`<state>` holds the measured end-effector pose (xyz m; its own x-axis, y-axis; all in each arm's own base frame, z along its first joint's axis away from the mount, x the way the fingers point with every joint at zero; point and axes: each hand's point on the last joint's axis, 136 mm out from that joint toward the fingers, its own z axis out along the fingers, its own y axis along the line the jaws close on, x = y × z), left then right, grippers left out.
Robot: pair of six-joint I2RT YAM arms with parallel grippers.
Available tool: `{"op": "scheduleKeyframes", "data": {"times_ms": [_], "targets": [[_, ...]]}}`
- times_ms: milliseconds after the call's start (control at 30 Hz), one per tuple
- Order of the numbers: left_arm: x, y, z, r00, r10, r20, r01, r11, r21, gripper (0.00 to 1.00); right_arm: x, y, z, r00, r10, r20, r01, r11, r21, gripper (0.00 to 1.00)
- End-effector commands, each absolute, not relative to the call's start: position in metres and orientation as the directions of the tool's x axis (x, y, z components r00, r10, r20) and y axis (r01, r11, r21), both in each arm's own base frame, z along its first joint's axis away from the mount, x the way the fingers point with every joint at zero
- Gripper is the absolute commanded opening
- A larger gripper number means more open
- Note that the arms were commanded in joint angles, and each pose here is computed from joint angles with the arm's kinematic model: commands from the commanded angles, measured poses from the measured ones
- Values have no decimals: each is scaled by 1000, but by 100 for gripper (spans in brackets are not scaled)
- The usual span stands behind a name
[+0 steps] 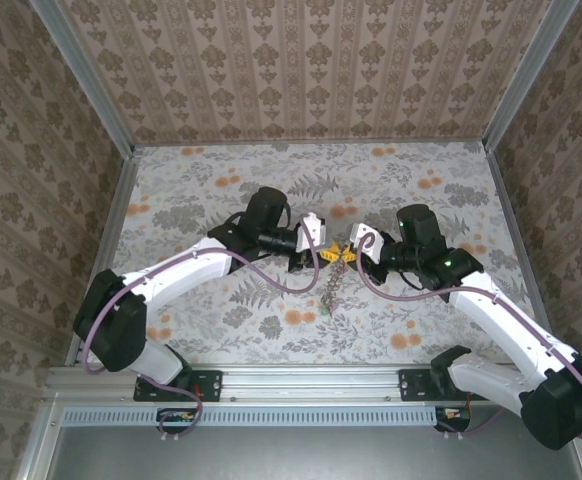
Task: Put the keys on the keyring
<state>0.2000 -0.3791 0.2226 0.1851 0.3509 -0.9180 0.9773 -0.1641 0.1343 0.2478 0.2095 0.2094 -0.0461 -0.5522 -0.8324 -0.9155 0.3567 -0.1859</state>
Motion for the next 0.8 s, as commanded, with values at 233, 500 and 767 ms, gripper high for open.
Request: {"op": "scheduleKeyframes", "data": {"times_ms": [233,500,767], "targets": [[192,-382,227,242,387,-889,963,-207,172,14,249,215,231,3,-539,-842,-913,343,-222,0],[191,-385,227,249,382,-890,961,-210,178,0,247,215,234,6,-533,-846,-911,345,-225,0],[190,-384,223,240,392,-888,963,-214,166,10,244,216,235,8,-518,-856,-913,345,-218,0]]}}
